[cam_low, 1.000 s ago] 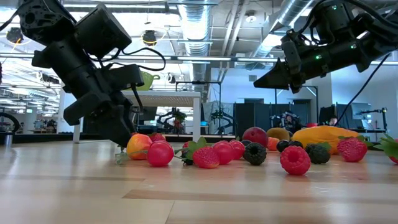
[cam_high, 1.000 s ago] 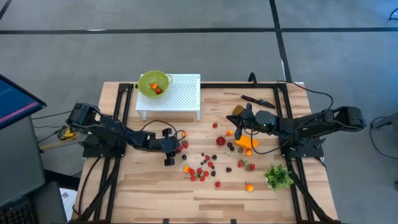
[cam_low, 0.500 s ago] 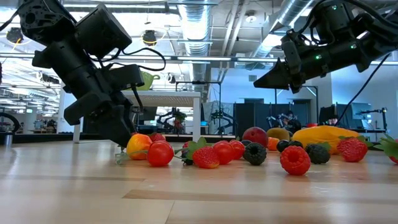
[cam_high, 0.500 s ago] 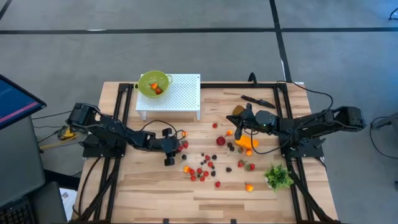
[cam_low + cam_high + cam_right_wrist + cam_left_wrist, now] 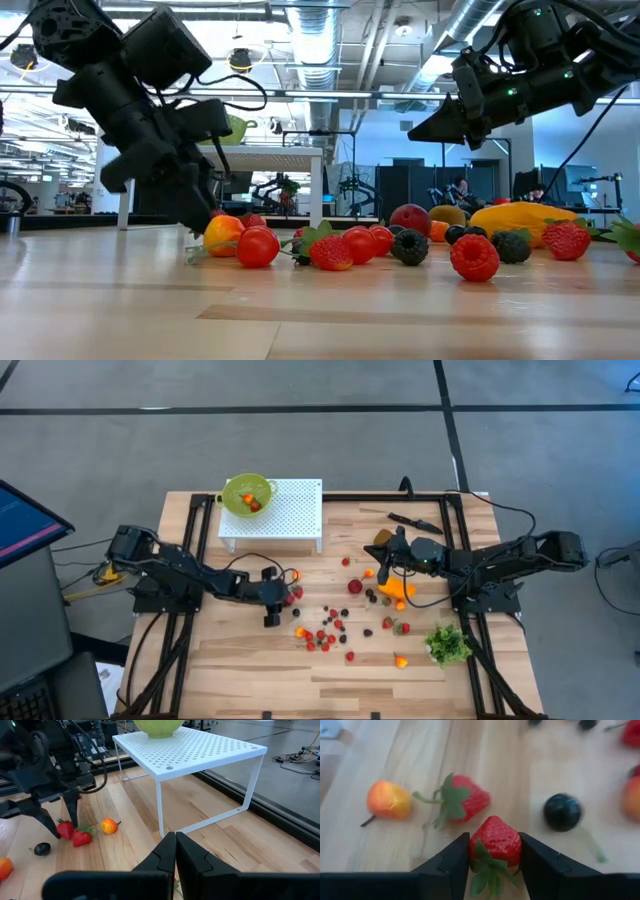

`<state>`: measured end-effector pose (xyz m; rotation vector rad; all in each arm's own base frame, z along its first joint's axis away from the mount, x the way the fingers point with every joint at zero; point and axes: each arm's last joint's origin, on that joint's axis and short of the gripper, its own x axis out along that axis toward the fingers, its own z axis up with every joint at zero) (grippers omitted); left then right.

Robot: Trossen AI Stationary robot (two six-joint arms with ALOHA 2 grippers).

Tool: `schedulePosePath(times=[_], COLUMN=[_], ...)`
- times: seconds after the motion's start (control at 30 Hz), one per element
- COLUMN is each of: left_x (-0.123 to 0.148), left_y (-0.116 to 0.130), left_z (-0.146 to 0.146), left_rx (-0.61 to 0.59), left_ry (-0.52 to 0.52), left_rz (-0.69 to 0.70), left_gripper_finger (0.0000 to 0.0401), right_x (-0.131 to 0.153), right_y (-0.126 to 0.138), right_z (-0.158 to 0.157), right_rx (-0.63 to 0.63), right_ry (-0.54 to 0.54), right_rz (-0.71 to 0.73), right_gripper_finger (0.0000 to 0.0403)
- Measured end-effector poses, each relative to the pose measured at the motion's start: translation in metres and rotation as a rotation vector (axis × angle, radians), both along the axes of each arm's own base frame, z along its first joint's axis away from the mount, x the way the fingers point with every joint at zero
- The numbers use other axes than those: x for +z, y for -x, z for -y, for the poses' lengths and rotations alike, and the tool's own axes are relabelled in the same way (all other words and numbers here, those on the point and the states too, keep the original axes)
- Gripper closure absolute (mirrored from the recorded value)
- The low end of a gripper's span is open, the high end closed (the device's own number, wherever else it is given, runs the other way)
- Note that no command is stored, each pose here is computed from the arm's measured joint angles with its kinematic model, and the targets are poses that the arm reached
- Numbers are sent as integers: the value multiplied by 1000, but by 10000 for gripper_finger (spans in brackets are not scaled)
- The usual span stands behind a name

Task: Pick & Place Fruit
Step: Put the strawberry into the green strainer bowl on the shelf

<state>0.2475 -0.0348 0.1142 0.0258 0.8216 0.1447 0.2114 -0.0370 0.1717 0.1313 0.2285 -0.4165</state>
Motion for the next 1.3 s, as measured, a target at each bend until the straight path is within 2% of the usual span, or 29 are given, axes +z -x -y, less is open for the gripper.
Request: schedulePosePath(times=[0.1,0.23,0.5,0.63,0.77,1.03,1.13,1.3], left_x=[15,50,129,154,166,169,167,157], left_y=[1,8,41,61,75,83,85,81], left_z=[0,-2,-15,-24,-39,-83,-99,-121], left_rx=[-30,-59,148,252,394,651,717,761], left_ry=[2,-48,-223,-289,-361,-483,-509,-510], left_rz=[60,208,596,709,752,723,697,637], left_gripper_finger=[256,257,257,257,257,257,257,255], right_x=[0,0,0,0,0,0,0,0], right_y=[0,0,0,0,0,0,0,0], right_z=[0,0,0,0,0,0,0,0], right_rx=[0,0,0,0,0,0,0,0], right_ry=[0,0,0,0,0,0,0,0], right_rz=[0,0,0,0,0,0,0,0], right_gripper_finger=[397,397,397,397,397,397,397,397])
